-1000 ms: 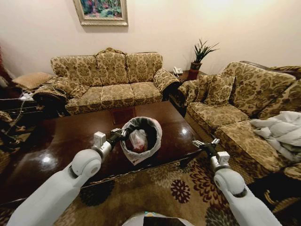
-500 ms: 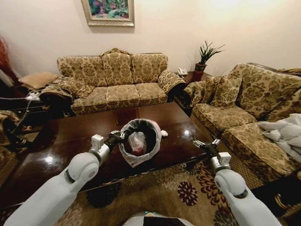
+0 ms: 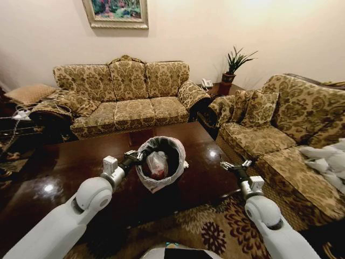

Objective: Move to the front of the table and place the trash on the table into the trash bin.

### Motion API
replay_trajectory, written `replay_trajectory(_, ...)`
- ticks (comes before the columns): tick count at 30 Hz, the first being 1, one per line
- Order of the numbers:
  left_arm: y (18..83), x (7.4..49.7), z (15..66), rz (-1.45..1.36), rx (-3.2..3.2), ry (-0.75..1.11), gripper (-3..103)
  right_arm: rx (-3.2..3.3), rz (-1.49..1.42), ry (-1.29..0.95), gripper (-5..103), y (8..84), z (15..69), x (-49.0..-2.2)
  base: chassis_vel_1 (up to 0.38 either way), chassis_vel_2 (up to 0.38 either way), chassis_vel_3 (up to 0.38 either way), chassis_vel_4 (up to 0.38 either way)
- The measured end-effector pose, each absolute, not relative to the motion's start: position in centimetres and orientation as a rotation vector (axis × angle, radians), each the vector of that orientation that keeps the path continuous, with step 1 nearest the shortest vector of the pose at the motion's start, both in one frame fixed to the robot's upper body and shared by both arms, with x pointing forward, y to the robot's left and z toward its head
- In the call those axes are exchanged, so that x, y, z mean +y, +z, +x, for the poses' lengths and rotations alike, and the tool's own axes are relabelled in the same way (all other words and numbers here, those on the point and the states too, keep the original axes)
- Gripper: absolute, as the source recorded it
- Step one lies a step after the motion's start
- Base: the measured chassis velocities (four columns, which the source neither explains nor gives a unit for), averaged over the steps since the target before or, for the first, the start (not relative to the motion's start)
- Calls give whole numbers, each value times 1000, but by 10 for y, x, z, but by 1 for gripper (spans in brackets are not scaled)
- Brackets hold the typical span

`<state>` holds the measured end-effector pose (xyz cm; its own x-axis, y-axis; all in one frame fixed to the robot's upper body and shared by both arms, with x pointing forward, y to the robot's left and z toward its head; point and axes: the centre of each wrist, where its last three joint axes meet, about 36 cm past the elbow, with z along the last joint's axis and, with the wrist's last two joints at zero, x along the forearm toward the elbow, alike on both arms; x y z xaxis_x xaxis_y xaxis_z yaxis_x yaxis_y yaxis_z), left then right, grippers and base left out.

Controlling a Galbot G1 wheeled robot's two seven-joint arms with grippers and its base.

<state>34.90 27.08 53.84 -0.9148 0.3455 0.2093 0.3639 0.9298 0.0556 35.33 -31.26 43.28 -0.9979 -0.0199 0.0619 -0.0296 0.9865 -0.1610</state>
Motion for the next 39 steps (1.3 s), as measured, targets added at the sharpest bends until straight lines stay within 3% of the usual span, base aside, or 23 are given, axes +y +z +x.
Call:
replay_trajectory(21,534,271,349,-530,-2885,-138,3,-3059,57,296,100,421,357,-307,45,59,-54,-53)
replay_trajectory(31,533,279,356,-472,-2883,-178,3,-2844,313,-101,100,381,353,-281,37,29,-30,-21)
replay_trajectory(39,526,300,383,-374,-2885,-278,3,-2773,362,-67,100,341,415,-277,-7,-13,-1,2)
